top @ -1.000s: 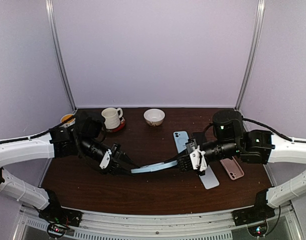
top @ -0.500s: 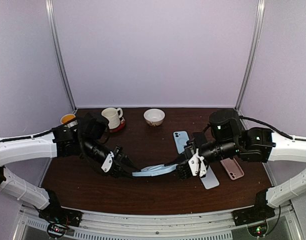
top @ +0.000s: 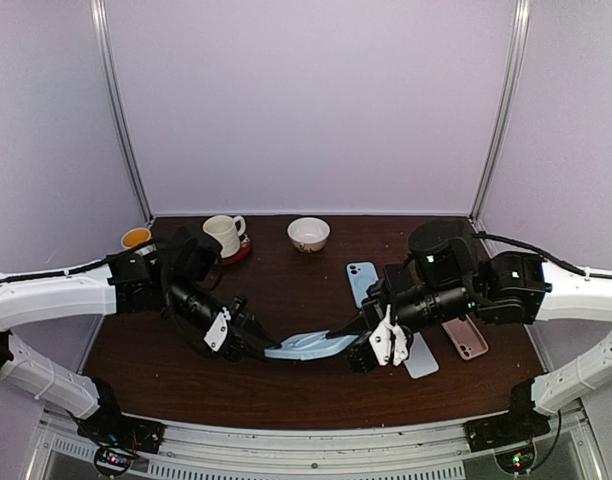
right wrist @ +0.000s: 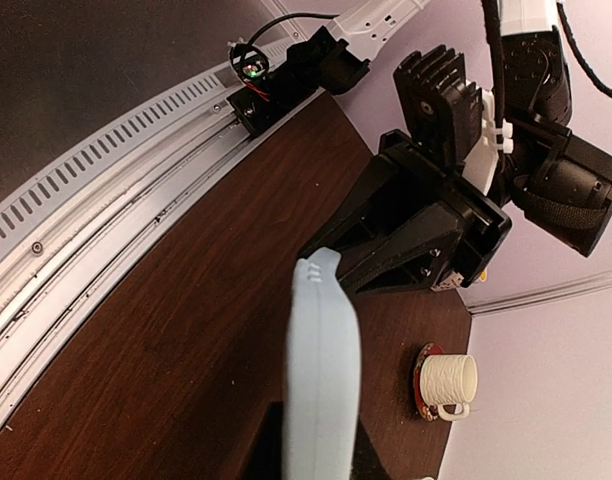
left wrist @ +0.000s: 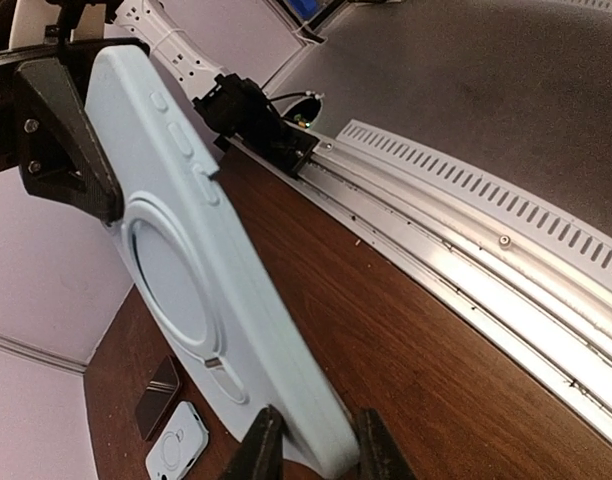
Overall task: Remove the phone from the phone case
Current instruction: Remove the top left corner of the phone from the phone case.
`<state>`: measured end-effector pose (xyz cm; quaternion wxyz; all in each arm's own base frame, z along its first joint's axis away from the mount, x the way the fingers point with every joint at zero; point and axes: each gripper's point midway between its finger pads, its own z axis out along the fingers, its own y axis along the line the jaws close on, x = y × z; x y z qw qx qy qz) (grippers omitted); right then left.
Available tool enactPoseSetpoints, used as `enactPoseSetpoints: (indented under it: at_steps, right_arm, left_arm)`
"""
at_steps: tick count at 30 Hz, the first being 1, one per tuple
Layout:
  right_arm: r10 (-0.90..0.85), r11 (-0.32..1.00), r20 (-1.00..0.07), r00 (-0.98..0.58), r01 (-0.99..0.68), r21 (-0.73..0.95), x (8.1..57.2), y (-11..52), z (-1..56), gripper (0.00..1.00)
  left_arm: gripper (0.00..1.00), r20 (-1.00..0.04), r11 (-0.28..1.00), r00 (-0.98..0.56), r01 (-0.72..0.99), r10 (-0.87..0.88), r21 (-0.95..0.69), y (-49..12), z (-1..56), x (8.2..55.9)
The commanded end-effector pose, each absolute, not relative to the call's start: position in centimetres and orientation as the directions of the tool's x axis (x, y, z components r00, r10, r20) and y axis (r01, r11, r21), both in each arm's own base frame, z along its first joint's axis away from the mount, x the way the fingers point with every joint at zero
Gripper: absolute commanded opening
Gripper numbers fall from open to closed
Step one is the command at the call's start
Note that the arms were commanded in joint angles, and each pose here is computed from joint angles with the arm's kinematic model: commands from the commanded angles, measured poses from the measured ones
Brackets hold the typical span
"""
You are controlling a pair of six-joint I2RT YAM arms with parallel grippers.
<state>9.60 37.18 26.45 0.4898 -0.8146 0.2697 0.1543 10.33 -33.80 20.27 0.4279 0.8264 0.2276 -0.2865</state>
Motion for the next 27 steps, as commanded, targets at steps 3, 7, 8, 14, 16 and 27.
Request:
enactPoseSetpoints:
  at_steps: [3, 7, 8, 14, 16, 27]
  right_arm:
    - [-0.22, -0.336, -0.425, 0.878, -0.477, -0.812, 9.4, 38.6, 29.4, 0.0]
    - [-0.23, -0.366, -0.396, 0.889, -0.456, -0.811, 9.2, 38.7, 28.7, 0.0]
    - [-0.229, -0.372, -0.393, 0.891, -0.453, -0.81, 9.0, 38.8, 28.6, 0.0]
    - [-0.235, -0.407, -0.361, 0.903, -0.429, -0.807, 8.6, 39.1, 27.9, 0.0]
    - [-0.23, -0.406, -0.36, 0.904, -0.426, -0.808, 8.5, 39.2, 27.9, 0.0]
    - [-0.23, -0.418, -0.351, 0.908, -0.418, -0.807, 8.2, 39.4, 27.6, 0.0]
  left_arm:
    - [0.0, -0.687, -0.584, 0.716, 0.612, 0.123, 0.534, -34.0, 19.7, 8.9]
    - [0.0, -0.686, -0.586, 0.717, 0.61, 0.123, 0.533, -34.1, 19.7, 8.9]
    - [0.0, -0.687, -0.588, 0.716, 0.611, 0.125, 0.53, -34.1, 19.6, 8.9]
    - [0.0, -0.689, -0.598, 0.712, 0.612, 0.133, 0.517, -34.0, 19.3, 8.8]
    - [0.0, -0.687, -0.599, 0.714, 0.611, 0.136, 0.517, -34.0, 19.2, 8.8]
    - [0.0, -0.683, -0.604, 0.717, 0.609, 0.14, 0.514, -33.9, 19.1, 8.7]
